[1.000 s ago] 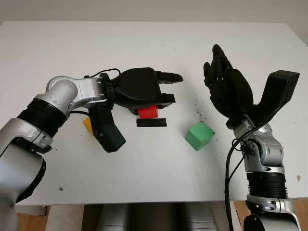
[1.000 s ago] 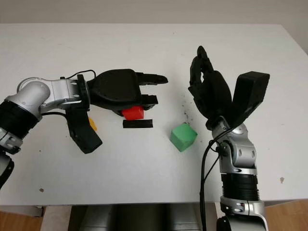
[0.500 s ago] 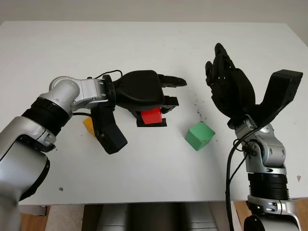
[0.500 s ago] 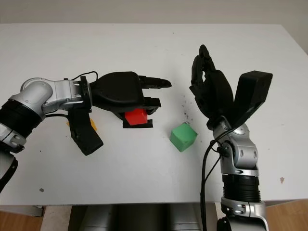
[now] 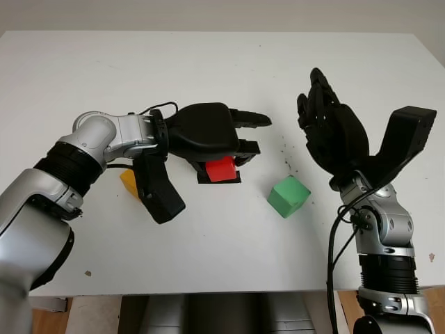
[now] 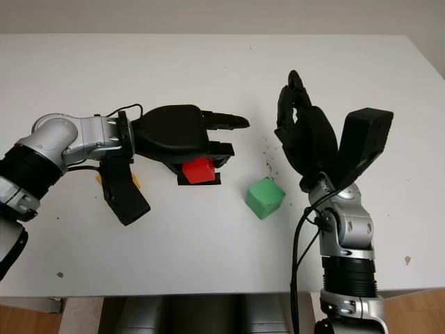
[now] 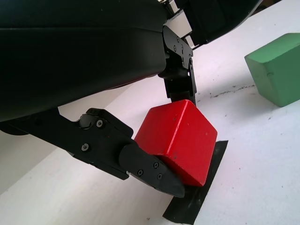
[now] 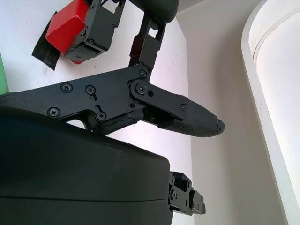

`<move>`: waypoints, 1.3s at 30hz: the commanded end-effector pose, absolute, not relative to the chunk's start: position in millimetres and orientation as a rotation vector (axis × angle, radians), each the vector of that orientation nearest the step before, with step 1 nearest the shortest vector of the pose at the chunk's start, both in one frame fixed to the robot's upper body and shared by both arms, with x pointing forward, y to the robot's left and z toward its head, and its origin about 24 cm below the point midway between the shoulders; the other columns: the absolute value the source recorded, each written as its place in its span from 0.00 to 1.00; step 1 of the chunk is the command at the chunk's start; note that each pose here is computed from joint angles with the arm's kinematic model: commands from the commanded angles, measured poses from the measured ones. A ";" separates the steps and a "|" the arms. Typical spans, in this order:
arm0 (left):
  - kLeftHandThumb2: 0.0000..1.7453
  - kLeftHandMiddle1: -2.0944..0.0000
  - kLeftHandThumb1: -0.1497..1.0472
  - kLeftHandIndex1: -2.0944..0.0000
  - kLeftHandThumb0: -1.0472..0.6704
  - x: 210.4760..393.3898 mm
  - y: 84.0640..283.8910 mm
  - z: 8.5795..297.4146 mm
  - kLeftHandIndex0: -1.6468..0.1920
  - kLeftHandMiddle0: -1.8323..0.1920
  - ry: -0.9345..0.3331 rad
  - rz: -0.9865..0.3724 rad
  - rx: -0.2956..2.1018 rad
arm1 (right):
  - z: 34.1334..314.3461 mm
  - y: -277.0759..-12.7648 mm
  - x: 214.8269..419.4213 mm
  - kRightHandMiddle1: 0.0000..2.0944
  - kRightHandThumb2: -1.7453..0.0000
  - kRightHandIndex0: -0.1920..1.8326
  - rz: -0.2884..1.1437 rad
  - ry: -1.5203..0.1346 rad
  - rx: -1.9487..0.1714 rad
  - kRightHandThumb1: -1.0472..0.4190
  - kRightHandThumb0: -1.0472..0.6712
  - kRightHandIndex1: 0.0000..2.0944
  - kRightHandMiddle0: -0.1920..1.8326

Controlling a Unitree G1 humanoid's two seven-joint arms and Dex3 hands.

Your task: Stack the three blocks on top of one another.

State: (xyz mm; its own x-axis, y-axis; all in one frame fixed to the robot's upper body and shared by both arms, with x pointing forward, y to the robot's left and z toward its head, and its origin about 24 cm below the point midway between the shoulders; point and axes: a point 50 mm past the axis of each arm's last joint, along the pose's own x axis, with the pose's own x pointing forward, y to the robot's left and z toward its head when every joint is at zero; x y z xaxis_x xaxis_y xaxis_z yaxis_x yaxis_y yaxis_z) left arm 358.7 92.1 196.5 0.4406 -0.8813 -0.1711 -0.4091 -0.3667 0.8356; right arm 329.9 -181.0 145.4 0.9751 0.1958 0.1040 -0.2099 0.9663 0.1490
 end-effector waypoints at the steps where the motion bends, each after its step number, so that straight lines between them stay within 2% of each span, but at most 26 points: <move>1: 0.03 0.98 0.87 0.30 0.37 359.3 88.0 205.7 0.68 0.85 -1.120 -0.797 1.979 | 148.9 -182.3 326.9 0.00 0.59 0.00 0.206 -0.117 0.164 0.00 0.24 0.00 0.00; 5: 0.03 0.99 0.87 0.38 0.28 359.6 89.2 204.4 0.76 0.90 -1.105 -0.810 2.026 | 149.7 -182.0 327.1 0.00 0.59 0.00 0.205 -0.117 0.163 0.00 0.24 0.00 0.00; 11: 0.03 0.98 0.87 0.50 0.22 358.5 90.8 202.8 0.82 0.94 -1.115 -0.826 2.028 | 150.5 -182.0 326.3 0.00 0.59 0.00 0.208 -0.121 0.157 0.00 0.23 0.00 0.00; 13: 0.03 0.98 0.86 0.54 0.21 358.3 90.9 202.8 0.83 0.94 -1.116 -0.834 2.029 | 150.4 -182.2 326.1 0.00 0.59 0.00 0.209 -0.121 0.162 0.00 0.23 0.00 0.00; 16: 0.03 0.98 0.86 0.66 0.17 357.7 90.5 202.9 0.82 0.95 -1.126 -0.843 2.032 | 150.4 -182.3 326.0 0.00 0.60 0.00 0.201 -0.119 0.164 0.00 0.23 0.00 0.00; 20: 0.03 0.98 0.85 0.71 0.12 356.3 89.9 203.4 0.84 0.96 -1.138 -0.856 2.025 | 150.3 -182.0 325.8 0.00 0.59 0.00 0.205 -0.122 0.160 0.00 0.23 0.00 0.00; 26: 0.03 1.00 0.87 0.83 0.07 355.4 94.0 209.8 0.97 1.00 -1.121 -0.859 2.046 | 149.5 -180.8 325.7 0.00 0.59 0.00 0.202 -0.120 0.162 0.00 0.24 0.00 0.00; 31: 0.03 1.00 0.89 0.94 0.08 350.1 109.5 229.2 1.00 1.00 -1.072 -0.806 2.077 | 149.0 -179.9 324.7 0.00 0.58 0.00 0.202 -0.117 0.177 0.00 0.24 0.00 0.00; 33: 0.03 1.00 0.87 0.95 0.07 346.2 120.9 237.6 0.99 1.00 -1.038 -0.763 2.057 | 148.9 -179.4 324.3 0.00 0.58 0.00 0.201 -0.117 0.178 0.00 0.24 0.00 0.00; 39: 0.02 1.00 0.84 0.95 0.14 334.0 157.4 263.8 0.97 1.00 -0.855 -0.611 1.969 | 149.0 -179.3 325.2 0.00 0.57 0.00 0.205 -0.108 0.175 0.00 0.24 0.00 0.00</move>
State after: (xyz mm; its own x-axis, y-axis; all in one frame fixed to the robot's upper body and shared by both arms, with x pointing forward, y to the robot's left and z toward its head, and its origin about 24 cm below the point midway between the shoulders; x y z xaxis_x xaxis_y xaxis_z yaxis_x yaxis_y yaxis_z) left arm 337.3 150.3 261.6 0.6275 -0.7713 -0.1066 -0.3371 -0.3925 0.8557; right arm 326.6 -179.0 146.6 0.9751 0.1903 0.1138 -0.2071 0.9651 0.1605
